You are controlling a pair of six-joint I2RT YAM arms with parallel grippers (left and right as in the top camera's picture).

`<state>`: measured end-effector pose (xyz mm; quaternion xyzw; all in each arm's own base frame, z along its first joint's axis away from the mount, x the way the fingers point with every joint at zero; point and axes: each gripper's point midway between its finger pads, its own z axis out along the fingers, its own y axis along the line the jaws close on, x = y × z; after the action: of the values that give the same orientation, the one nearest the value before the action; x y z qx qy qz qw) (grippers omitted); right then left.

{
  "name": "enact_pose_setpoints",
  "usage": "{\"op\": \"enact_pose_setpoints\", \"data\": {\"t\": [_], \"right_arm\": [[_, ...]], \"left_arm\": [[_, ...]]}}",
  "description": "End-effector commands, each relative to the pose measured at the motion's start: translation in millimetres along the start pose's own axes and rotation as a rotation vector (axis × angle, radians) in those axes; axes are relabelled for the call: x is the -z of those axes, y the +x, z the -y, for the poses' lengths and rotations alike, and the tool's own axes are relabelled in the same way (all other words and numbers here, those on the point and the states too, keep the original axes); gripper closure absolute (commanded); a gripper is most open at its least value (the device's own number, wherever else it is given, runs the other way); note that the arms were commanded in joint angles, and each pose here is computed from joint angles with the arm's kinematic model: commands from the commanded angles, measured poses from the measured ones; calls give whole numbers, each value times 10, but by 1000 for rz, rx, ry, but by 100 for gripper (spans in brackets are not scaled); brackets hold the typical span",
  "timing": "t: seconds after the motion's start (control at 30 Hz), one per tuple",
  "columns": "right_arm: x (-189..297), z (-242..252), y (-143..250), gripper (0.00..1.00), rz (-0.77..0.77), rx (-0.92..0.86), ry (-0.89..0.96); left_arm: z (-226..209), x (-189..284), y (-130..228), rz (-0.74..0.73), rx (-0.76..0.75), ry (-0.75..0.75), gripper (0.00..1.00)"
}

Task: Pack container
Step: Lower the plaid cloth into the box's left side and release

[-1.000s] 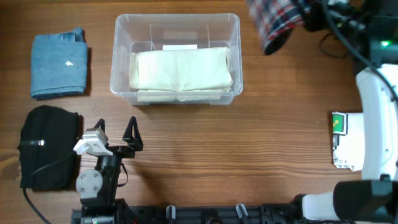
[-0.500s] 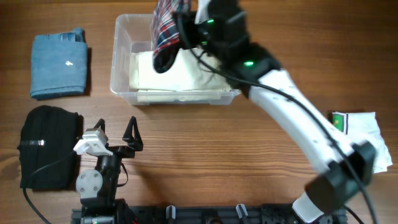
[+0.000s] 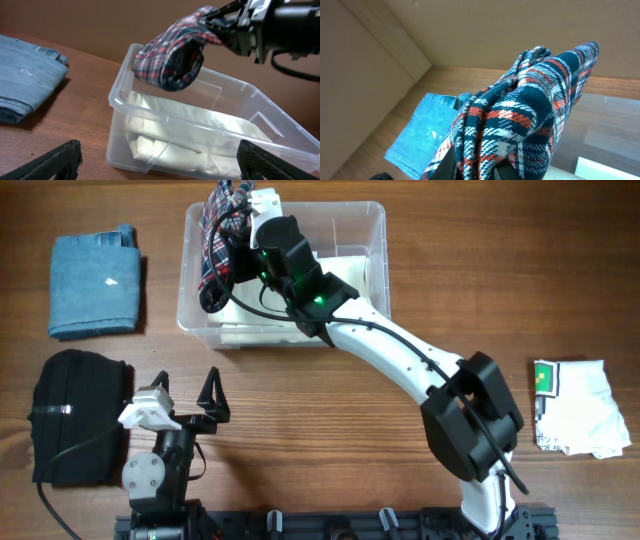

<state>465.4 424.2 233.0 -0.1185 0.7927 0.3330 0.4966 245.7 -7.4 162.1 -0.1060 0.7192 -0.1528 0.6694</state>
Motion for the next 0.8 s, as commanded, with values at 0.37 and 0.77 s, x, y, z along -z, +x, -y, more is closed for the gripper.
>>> {"op": "enact_pose_setpoints", "data": {"t": [0.37, 0.77], "right_arm": [[-217, -183, 364, 35, -35, 63, -43], [1200, -502, -1330, 0, 235, 343, 22]], "left_arm": [[3, -1, 24, -5, -1, 3, 0], [3, -1, 24, -5, -1, 3, 0]]}}
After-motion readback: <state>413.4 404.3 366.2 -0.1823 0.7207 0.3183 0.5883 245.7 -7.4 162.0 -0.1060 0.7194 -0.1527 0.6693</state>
